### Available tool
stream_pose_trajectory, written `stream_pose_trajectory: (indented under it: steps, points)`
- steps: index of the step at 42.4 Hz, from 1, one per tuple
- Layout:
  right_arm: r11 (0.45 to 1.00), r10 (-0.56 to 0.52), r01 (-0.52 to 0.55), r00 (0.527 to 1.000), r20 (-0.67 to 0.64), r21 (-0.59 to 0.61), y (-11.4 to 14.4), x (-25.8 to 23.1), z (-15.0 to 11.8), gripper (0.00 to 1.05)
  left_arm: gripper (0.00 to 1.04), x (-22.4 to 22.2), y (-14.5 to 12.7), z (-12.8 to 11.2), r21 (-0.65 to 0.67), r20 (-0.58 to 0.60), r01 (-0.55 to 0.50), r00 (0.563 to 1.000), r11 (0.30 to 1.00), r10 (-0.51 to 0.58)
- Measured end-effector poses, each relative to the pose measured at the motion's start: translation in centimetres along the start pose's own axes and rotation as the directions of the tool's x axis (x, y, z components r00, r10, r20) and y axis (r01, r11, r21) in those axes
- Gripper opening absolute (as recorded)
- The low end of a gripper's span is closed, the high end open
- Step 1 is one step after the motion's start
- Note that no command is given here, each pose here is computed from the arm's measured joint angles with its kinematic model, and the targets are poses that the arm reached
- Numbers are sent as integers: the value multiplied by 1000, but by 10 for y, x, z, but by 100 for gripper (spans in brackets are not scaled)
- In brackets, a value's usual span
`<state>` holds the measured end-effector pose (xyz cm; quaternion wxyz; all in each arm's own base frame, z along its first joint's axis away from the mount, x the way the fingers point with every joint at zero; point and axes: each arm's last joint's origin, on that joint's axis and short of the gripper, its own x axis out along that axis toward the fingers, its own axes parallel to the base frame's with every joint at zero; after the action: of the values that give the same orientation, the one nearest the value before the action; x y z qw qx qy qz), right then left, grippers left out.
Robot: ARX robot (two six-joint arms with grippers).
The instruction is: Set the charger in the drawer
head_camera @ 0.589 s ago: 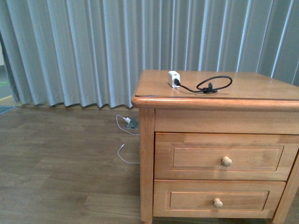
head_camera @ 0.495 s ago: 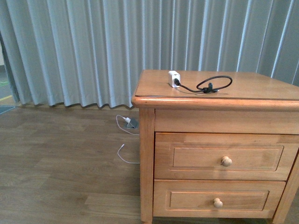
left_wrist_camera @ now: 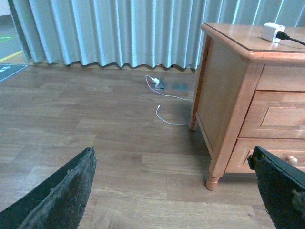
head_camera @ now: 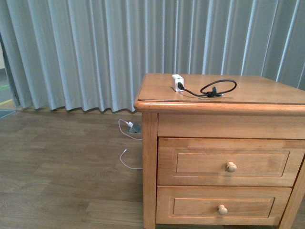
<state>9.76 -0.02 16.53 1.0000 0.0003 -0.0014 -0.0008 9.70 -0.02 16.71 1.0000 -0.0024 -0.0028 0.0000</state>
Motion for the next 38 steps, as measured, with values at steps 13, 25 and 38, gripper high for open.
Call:
stream_pose_trajectory:
  steps: [13,25,38]
  points:
    - [1000,0,0,1000,0,0,0,0,0,97,99,0,0,0,0,0,0,1000,1000,0]
    - [999,-24,26,999,-47,42,1,1,-3,97,99,0,0,0,0,0,0,1000,1000,0]
    - [989,73,-60,993,-92,133,18,44,7,97,99,0,0,0,0,0,0,1000,1000,0]
